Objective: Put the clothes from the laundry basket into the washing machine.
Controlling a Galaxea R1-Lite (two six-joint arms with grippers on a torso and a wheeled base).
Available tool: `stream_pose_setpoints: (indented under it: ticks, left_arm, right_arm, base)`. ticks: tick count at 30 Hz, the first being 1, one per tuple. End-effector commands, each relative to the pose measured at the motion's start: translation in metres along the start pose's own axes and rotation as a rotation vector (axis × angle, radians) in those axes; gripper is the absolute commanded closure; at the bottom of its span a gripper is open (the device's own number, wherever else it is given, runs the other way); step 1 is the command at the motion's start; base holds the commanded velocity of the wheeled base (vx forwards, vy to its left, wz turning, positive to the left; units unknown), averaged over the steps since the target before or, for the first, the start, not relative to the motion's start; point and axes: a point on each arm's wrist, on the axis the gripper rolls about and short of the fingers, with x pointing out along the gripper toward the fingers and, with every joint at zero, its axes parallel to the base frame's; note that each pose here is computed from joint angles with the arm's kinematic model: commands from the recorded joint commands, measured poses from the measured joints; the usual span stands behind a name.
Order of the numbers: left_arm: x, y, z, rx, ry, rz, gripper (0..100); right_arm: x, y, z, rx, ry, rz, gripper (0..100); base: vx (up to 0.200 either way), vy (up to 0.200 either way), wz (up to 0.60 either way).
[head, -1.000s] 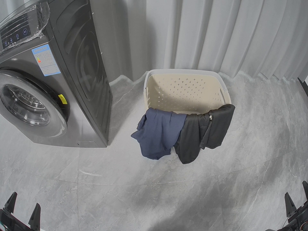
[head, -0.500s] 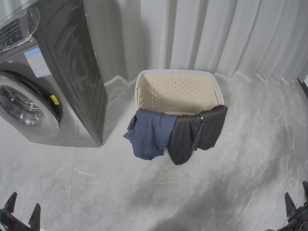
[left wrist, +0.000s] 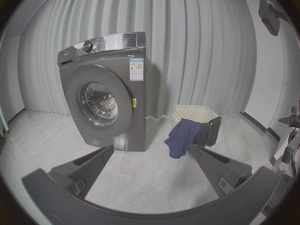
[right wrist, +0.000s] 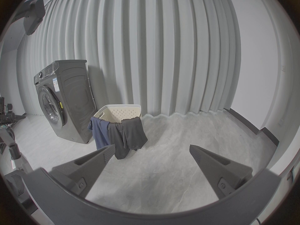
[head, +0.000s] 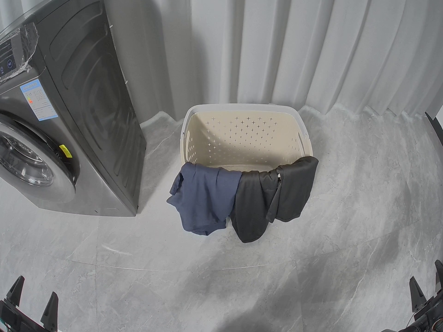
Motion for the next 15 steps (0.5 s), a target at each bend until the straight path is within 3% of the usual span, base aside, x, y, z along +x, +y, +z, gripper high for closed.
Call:
stream_pose_setpoints:
  ticks: [1,5,15]
  left_arm:
    - [0.0001,0.0002,-0.0043,0.0,0.001,0.0,0]
    - [0.0001,0.0002,-0.0043,0.0,0.001,0.0,0]
    - [0.0001,0.0002,-0.0043,0.0,0.001,0.0,0]
  right_arm:
    - [0.0,0.0,-0.0052,0.0,0.001,0.0,0]
    - [0.0,0.0,-0.0052,0.0,0.001,0.0,0]
    - [0.0,0.0,-0.0052,0.0,0.001,0.0,0]
  base:
    - [0.2,0.0,0.0]
    - [0.2,0.0,0.0]
    - [0.0,-0.02,0.0]
